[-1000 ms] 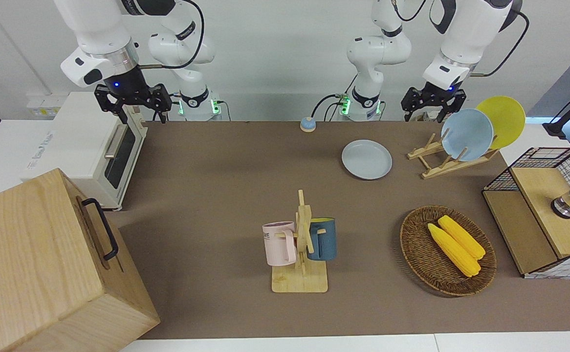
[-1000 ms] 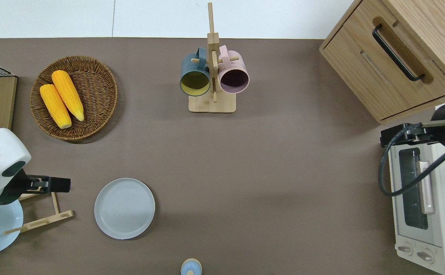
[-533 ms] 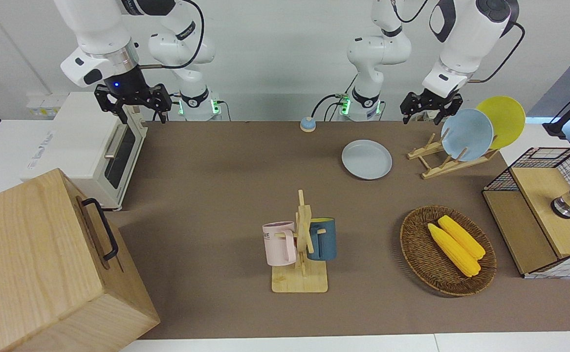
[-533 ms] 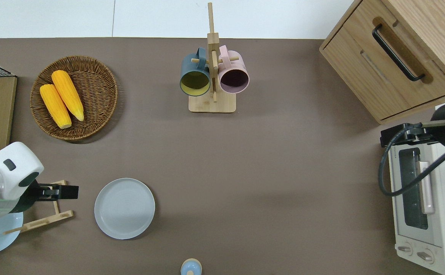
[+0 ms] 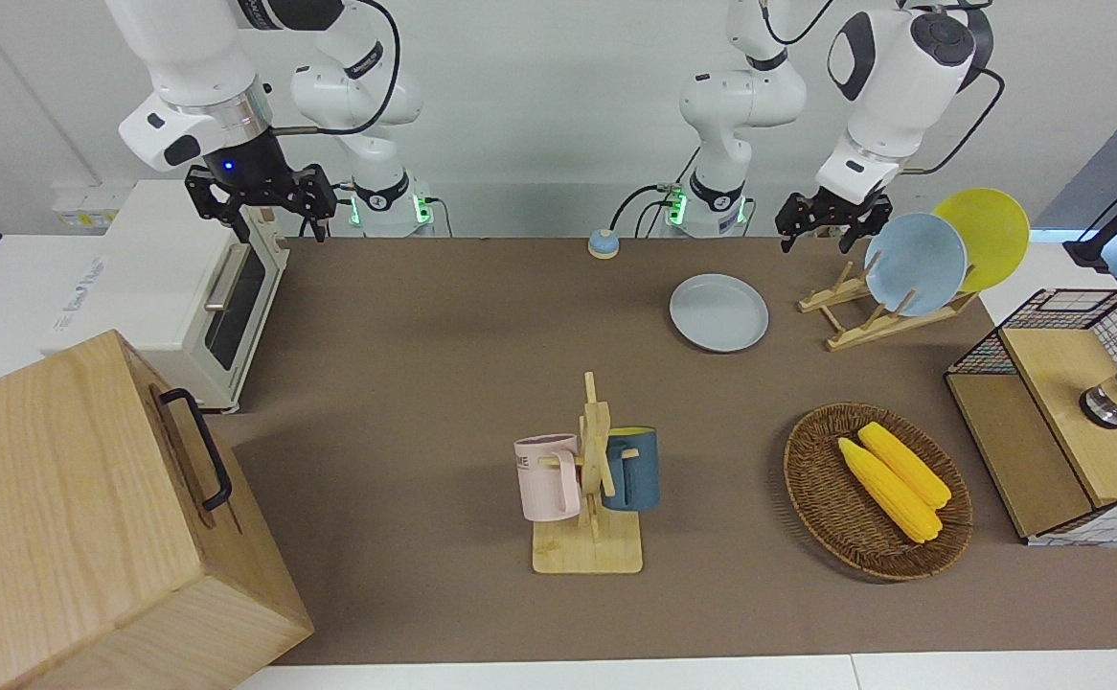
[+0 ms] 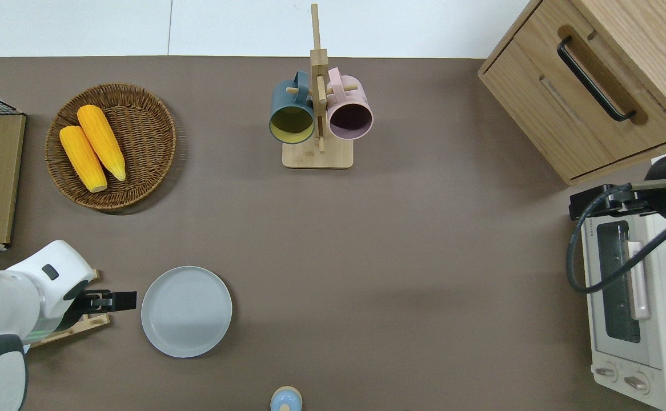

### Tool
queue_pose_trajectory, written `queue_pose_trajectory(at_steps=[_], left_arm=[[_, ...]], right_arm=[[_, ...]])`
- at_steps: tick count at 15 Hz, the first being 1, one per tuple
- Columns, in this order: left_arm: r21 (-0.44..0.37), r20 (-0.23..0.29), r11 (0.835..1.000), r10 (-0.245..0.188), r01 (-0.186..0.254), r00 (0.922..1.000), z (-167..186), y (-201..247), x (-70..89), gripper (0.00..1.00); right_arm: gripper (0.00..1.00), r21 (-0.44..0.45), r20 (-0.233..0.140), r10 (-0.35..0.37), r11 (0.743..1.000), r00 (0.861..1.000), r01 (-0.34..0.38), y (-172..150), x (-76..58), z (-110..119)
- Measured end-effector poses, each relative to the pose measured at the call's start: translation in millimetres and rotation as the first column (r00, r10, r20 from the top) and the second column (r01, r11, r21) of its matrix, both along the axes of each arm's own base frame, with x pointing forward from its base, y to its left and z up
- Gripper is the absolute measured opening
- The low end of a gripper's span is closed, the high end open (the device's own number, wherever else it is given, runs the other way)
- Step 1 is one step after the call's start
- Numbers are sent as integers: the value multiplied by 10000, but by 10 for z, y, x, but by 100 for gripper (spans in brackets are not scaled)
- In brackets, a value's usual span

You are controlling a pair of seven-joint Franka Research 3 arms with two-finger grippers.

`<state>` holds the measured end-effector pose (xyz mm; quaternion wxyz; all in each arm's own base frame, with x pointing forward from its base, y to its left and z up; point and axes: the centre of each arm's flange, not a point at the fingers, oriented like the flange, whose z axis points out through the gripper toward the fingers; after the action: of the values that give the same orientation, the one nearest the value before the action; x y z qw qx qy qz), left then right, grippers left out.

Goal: Pick gray plate from table and place it on lower plate rack with left arm
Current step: 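Grasp the near rim of the gray plate with the left gripper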

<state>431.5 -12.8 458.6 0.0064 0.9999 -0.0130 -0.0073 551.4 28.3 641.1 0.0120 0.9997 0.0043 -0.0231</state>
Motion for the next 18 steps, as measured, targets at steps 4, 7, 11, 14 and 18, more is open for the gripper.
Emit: queue_pose_trajectory(at_steps=[4, 7, 11, 14, 18], left_arm=[[13, 157, 10000, 20, -20, 9999, -318, 6, -90, 100], [21, 340, 10000, 26, -27, 9994, -488, 7, -142, 100], [33, 565, 10000, 18, -20, 9984, -635, 3, -187, 100], [36, 586, 10000, 16, -18, 9983, -689, 3, -206, 100], [38, 726, 10000, 22, -25, 9974, -822, 5, -222, 100]], right_arm=[[99, 0, 0, 0, 10000, 10000, 0, 0, 0, 0], [99, 0, 0, 0, 10000, 10000, 0, 0, 0, 0], [99, 0, 0, 0, 10000, 10000, 0, 0, 0, 0], [99, 0, 0, 0, 10000, 10000, 0, 0, 0, 0], [99, 0, 0, 0, 10000, 10000, 0, 0, 0, 0]])
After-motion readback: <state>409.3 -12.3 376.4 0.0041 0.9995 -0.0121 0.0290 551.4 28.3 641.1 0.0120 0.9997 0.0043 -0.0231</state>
